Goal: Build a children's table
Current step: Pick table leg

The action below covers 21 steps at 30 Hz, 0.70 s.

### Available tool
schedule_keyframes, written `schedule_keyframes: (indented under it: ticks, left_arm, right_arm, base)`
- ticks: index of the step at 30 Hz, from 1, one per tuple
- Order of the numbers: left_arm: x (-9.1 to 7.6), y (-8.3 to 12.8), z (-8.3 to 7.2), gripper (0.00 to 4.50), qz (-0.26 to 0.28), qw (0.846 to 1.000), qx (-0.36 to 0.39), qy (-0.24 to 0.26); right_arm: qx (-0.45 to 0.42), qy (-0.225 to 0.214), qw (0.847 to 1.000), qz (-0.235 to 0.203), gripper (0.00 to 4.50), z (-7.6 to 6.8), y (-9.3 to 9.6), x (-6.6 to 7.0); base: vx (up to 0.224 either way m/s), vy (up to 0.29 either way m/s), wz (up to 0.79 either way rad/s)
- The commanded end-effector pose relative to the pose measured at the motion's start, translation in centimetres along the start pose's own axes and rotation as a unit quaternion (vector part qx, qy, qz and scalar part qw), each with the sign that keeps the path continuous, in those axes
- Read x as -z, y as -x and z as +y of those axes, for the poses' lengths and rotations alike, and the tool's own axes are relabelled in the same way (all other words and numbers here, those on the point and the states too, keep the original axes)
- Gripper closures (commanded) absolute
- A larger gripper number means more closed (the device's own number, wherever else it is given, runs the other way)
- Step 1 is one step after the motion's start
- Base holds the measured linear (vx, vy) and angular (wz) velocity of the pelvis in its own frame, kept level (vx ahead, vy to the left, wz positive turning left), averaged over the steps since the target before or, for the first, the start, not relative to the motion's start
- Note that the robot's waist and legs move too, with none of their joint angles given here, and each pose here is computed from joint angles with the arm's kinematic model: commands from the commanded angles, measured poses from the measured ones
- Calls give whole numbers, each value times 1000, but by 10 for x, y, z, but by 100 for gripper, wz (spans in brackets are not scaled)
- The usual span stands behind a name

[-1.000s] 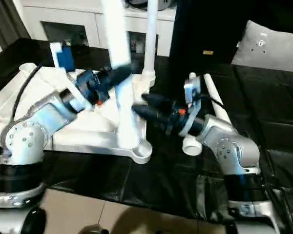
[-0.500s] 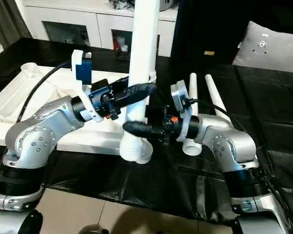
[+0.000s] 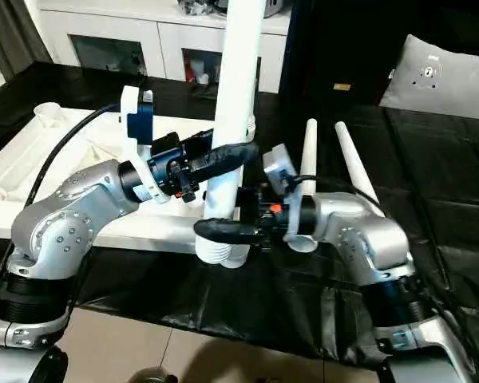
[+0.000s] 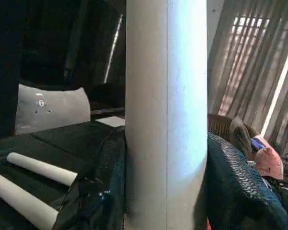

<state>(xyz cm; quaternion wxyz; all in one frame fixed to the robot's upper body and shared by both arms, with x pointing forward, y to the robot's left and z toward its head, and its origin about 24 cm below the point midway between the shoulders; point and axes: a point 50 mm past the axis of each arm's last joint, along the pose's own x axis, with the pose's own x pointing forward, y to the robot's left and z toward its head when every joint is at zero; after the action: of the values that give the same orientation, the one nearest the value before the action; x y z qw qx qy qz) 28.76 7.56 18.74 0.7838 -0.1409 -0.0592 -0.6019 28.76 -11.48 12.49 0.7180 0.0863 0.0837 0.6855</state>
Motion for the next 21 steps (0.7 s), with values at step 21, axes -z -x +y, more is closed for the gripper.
schedule_keyframes:
  ticks: [21]
  left_arm:
    - [2,-10,-10,266,12,1000,13,-15]
  right_arm:
    - [4,-15,1000,0,258,1,-3,10]
  base:
    - [0,0,0]
